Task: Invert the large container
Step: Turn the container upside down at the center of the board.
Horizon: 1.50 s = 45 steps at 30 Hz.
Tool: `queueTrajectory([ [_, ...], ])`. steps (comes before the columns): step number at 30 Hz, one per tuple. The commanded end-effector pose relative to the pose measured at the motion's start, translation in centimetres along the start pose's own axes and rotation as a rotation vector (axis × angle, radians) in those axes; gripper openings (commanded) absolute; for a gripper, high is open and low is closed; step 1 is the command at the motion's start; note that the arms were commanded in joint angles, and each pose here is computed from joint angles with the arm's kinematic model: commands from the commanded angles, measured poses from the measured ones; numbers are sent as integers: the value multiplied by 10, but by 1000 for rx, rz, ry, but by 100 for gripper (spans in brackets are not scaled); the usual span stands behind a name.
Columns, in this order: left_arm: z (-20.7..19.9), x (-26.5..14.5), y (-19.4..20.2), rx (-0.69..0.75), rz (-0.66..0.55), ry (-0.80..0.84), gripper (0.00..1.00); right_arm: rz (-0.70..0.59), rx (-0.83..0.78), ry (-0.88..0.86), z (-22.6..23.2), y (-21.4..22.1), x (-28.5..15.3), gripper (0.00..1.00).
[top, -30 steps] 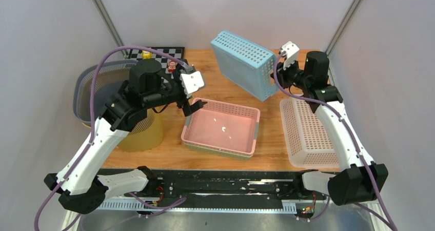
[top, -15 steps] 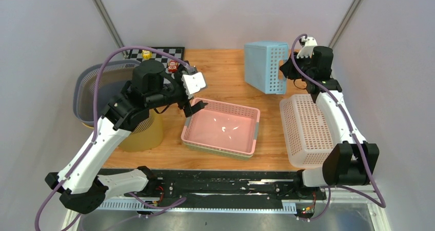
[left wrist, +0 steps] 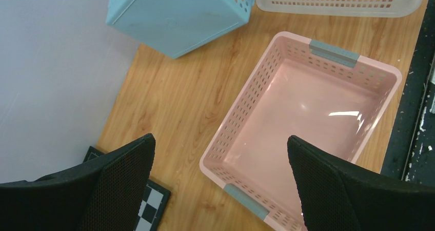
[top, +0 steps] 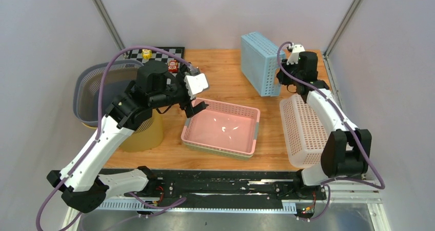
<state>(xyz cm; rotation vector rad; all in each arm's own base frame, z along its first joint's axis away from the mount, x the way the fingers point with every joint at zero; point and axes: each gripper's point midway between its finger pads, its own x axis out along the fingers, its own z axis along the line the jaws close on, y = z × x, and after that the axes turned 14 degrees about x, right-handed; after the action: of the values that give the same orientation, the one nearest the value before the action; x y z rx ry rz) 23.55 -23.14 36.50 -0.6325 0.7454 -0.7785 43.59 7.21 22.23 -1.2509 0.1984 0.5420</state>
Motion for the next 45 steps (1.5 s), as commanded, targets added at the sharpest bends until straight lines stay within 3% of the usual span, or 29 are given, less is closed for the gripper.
queueTrajectory([
  [1, 2, 3, 4, 9, 5, -6, 100, 109, -26, 98, -18, 42, 20, 2],
  [10, 0, 6, 9, 13, 16, 0, 100, 223, 12, 176, -34, 74, 56, 2],
  [23, -2, 4, 13, 18, 27, -3, 100, 281, 152, 131, -25, 93, 79, 2],
  [31, -1, 6, 11, 12, 20, -1, 100, 343, 347, -16, -3, 112, 82, 3],
  [45, -2, 4, 11, 12, 17, -2, 100, 306, 592, -213, 14, 94, 71, 3],
])
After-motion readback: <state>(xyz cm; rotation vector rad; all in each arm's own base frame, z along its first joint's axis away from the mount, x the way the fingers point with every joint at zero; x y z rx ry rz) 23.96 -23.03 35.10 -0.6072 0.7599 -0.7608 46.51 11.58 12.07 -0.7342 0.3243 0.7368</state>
